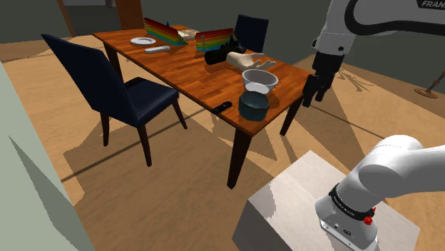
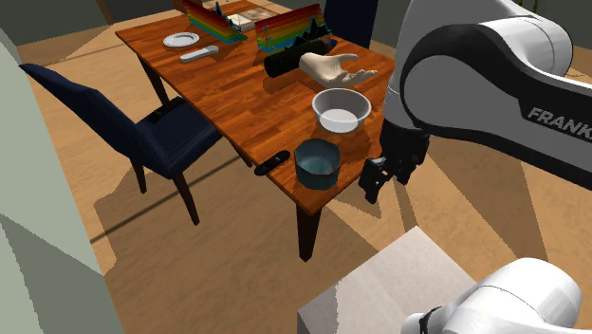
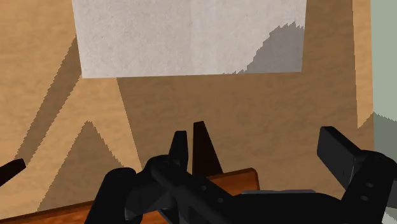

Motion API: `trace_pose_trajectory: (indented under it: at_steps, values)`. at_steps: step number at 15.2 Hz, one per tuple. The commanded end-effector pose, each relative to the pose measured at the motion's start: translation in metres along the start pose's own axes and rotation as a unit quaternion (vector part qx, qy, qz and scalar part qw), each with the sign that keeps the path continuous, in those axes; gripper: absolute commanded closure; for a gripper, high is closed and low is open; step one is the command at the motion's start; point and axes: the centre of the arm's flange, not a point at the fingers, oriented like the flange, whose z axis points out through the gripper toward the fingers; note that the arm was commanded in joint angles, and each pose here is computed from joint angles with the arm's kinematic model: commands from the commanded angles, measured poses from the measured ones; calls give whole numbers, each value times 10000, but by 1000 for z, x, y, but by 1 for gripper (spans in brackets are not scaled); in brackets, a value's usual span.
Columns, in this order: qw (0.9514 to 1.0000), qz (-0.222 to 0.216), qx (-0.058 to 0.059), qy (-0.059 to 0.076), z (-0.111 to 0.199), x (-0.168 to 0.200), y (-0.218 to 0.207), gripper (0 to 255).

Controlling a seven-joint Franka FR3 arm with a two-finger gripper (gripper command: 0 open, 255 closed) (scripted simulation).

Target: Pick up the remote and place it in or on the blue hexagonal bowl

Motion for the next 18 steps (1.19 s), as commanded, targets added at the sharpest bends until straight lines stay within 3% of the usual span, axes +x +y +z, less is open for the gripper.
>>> trace_pose_trajectory:
  at_steps: [1,5,9,13,18]
  values:
    - [10000,0,0,0,0,0,0,0]
    - [9969,776,9,100,19,34,-32,0]
    - [9878,1547,18,199,37,73,-59,0]
    - [9725,2309,27,297,54,116,-79,0]
    - [9451,3240,38,417,74,174,-95,0]
